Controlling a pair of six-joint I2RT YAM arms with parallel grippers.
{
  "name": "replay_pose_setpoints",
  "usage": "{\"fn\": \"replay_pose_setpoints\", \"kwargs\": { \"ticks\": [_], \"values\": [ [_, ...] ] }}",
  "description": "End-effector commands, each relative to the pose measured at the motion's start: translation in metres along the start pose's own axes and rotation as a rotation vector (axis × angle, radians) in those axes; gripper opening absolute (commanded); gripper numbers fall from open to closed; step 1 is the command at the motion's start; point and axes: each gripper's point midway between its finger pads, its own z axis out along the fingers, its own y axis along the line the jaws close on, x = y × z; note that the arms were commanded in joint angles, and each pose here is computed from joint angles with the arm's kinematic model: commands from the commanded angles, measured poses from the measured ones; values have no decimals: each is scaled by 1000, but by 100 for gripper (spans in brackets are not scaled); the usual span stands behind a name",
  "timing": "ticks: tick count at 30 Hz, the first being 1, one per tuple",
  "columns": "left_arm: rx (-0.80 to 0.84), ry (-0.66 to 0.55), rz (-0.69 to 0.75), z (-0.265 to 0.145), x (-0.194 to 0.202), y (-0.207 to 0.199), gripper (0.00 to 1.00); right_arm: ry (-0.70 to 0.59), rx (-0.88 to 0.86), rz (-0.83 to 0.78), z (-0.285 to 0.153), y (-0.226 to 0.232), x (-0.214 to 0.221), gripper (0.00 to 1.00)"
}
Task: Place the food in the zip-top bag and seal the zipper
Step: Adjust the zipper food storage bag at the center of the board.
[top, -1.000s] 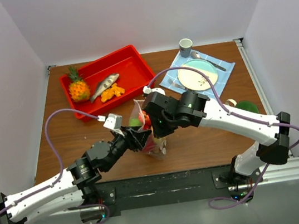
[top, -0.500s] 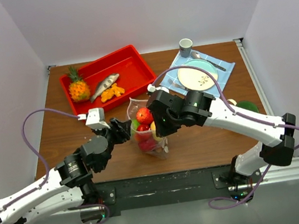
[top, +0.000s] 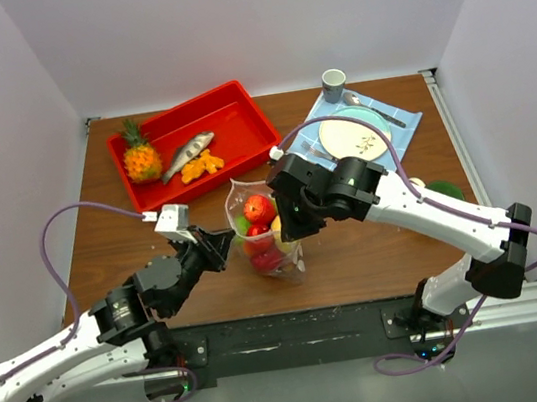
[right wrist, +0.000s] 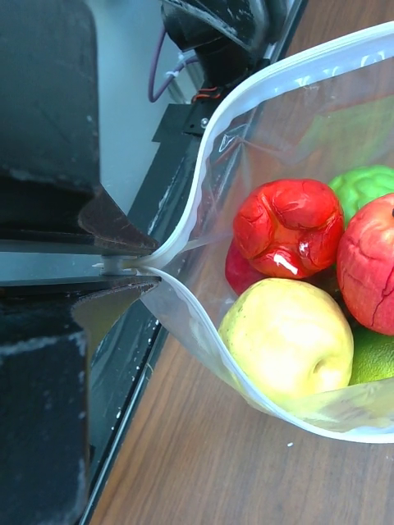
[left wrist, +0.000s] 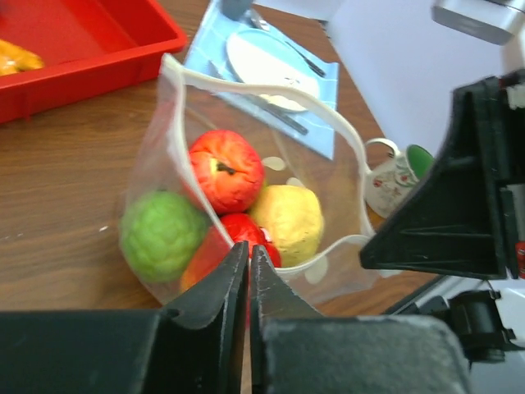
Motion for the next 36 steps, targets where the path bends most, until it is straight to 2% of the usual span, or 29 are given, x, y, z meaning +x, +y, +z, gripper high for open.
{"fn": "replay_pose_setpoints", "kwargs": {
  "ticks": [1, 4, 6, 12, 13, 14, 15, 17, 18, 22, 23, 27, 28, 33, 36],
  "values": [
    [112, 66, 0, 5, 22, -22, 6, -38, -55, 33, -9, 9, -12, 0],
    [168, 87, -2, 8, 36, -28, 6, -42, -72, 43, -10, 13, -14, 0],
    [193, 97, 2, 10, 42, -32, 0, -42, -74, 50, -9, 13, -15, 0],
    [227, 146, 5, 11, 66, -30, 0, -46, -76, 57, -5, 17, -19, 0],
    [263, 116, -21, 9, 58, -37, 0, -50, -76, 61, -5, 16, -21, 0],
    [278, 111, -26, 8, 59, -38, 3, -49, -76, 64, -4, 16, -22, 0],
    [289, 107, -28, 6, 57, -39, 21, -49, -75, 65, -4, 15, -22, 0],
    [298, 105, -31, 2, 53, -40, 29, -45, -71, 68, -1, 13, -22, 0],
    [292, 103, -34, 1, 50, -39, 40, -41, -73, 70, 0, 13, -22, 0],
    [339, 111, -34, -12, 41, -45, 47, -29, -69, 76, 5, 11, -19, 0],
    [360, 112, -30, -17, 39, -48, 46, -30, -68, 76, 5, 11, -19, 0],
    [377, 212, 36, -21, 56, -49, 19, -35, -68, 80, 4, 10, -22, 0],
    [393, 249, 46, -22, 64, -52, 15, -37, -71, 83, 3, 11, -23, 0],
    [401, 317, 64, -23, 76, -55, 0, -46, -74, 89, 0, 12, -27, 0],
    [346, 363, 46, -18, 89, -48, 0, -48, -76, 92, -1, 12, -28, 0]
  ]
}}
